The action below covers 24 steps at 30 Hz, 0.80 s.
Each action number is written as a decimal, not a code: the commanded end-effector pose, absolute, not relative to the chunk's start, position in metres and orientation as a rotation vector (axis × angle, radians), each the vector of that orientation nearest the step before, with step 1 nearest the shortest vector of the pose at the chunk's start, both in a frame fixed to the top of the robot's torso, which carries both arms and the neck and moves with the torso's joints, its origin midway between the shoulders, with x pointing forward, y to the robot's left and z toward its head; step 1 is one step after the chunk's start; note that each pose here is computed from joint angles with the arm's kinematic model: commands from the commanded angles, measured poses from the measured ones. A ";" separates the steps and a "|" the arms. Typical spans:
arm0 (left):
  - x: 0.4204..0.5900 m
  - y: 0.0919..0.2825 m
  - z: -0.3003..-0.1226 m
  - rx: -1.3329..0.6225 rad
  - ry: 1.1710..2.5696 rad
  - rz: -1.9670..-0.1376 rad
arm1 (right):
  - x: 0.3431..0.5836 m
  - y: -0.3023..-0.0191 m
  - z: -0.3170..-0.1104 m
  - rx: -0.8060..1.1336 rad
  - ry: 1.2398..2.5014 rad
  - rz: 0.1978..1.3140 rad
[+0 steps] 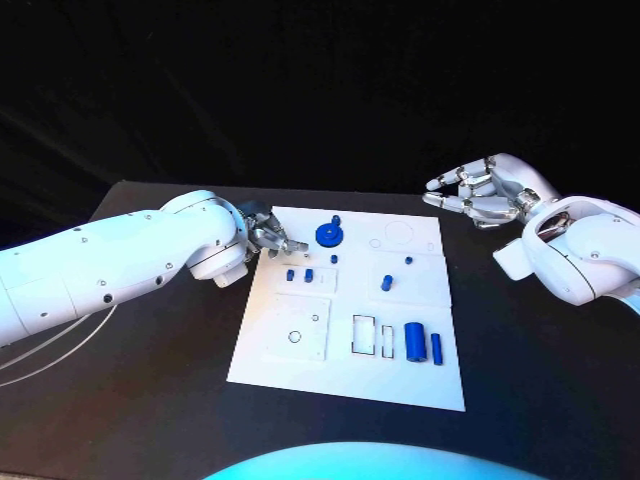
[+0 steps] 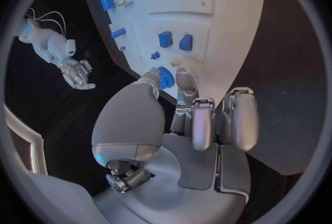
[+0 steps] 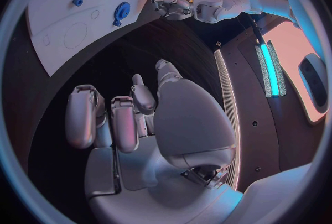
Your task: Assemble the parts on the task board
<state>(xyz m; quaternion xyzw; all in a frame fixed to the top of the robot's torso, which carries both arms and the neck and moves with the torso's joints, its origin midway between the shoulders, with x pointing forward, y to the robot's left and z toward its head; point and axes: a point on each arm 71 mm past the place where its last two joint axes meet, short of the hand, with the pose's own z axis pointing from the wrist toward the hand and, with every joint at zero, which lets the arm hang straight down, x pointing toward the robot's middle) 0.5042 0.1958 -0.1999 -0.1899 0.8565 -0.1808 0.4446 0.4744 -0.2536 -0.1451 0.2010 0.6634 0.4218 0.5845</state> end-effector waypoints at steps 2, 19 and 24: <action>0.506 0.181 -0.187 -0.470 1.970 -0.680 | 0.474 -0.253 -0.145 0.451 1.546 0.991; 0.499 0.127 -0.187 0.153 1.661 -0.747 | 0.474 -0.252 -0.146 0.449 1.545 0.994; 0.499 0.119 -0.195 0.243 1.673 -0.703 | 0.474 -0.252 -0.146 0.449 1.546 0.995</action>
